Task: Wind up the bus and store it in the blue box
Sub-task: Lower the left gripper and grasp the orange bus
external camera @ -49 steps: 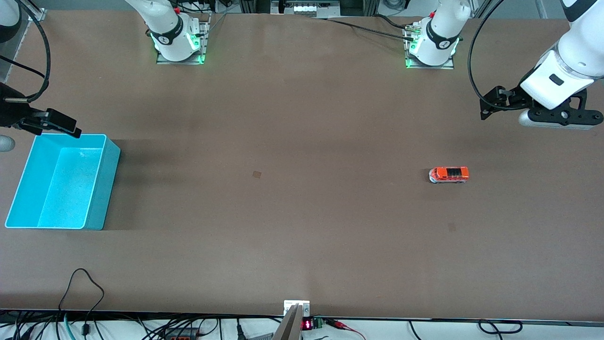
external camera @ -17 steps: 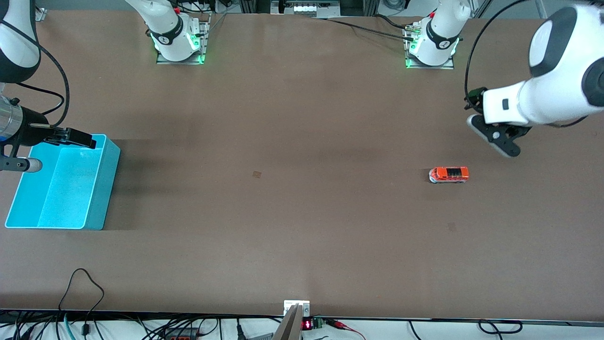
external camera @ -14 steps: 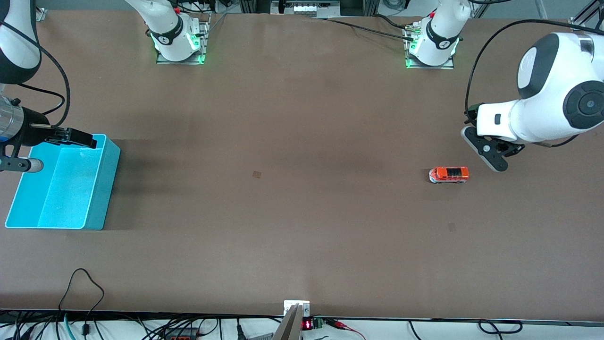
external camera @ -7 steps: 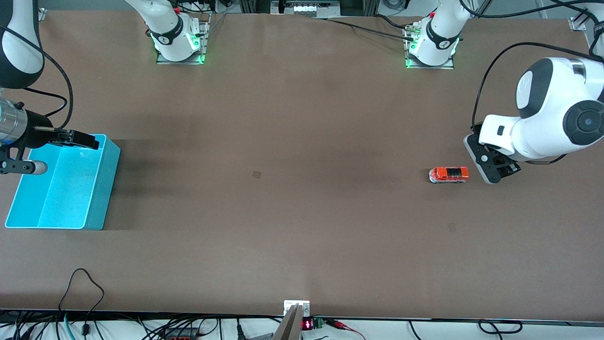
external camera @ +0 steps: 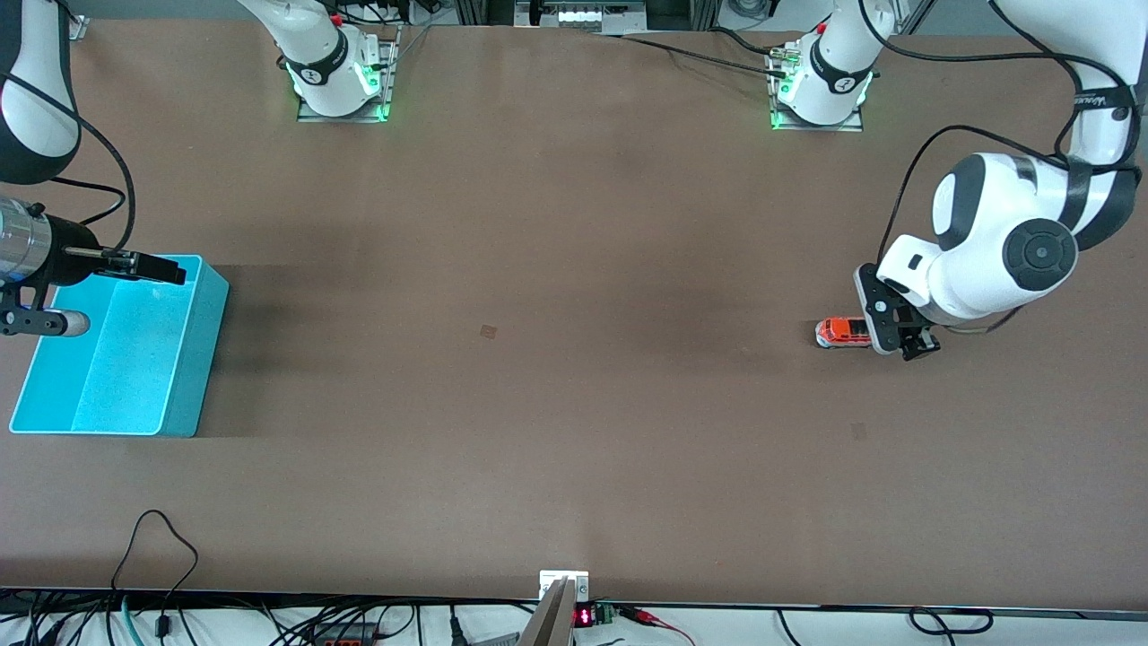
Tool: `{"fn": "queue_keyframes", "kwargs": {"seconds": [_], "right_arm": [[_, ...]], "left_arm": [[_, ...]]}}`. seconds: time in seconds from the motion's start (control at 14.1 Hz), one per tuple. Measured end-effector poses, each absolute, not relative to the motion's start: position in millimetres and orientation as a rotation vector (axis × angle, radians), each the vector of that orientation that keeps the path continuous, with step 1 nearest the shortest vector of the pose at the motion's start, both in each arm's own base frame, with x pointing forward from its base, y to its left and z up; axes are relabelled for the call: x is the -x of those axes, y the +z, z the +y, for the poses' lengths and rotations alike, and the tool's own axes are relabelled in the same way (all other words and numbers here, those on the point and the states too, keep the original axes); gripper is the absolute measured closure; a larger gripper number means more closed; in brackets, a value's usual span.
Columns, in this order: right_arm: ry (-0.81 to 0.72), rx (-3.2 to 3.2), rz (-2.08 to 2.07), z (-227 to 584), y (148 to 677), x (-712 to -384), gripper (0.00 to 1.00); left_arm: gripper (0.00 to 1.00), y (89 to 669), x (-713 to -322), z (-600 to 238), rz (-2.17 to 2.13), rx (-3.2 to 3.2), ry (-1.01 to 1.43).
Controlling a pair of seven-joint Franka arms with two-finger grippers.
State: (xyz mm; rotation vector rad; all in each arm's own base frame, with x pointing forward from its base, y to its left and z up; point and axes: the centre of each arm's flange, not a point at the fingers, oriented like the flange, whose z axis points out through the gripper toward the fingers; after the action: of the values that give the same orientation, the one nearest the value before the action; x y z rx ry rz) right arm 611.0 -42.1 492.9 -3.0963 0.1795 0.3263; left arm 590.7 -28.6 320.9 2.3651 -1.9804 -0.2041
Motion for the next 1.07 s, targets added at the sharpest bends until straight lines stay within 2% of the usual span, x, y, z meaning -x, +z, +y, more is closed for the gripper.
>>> {"fn": "queue_keyframes", "kwargs": {"seconds": [0.43, 0.71, 1.07], "right_arm": [[0.326, 3.096, 0.178, -41.6, 492.9, -611.1, 0.0], [0.325, 3.096, 0.176, -41.1, 493.1, -611.2, 0.0], [0.325, 3.097, 0.174, -40.3, 493.2, -611.3, 0.0]], "left_arm": [[0.0, 251.4, -576.0, -3.3, -2.008, -2.265, -0.259], [0.0, 216.6, -553.7, 6.2, -2.072, -2.283, -0.146], [0.0, 209.8, -550.9, 7.8, -2.165, -2.261, -0.058]]}}
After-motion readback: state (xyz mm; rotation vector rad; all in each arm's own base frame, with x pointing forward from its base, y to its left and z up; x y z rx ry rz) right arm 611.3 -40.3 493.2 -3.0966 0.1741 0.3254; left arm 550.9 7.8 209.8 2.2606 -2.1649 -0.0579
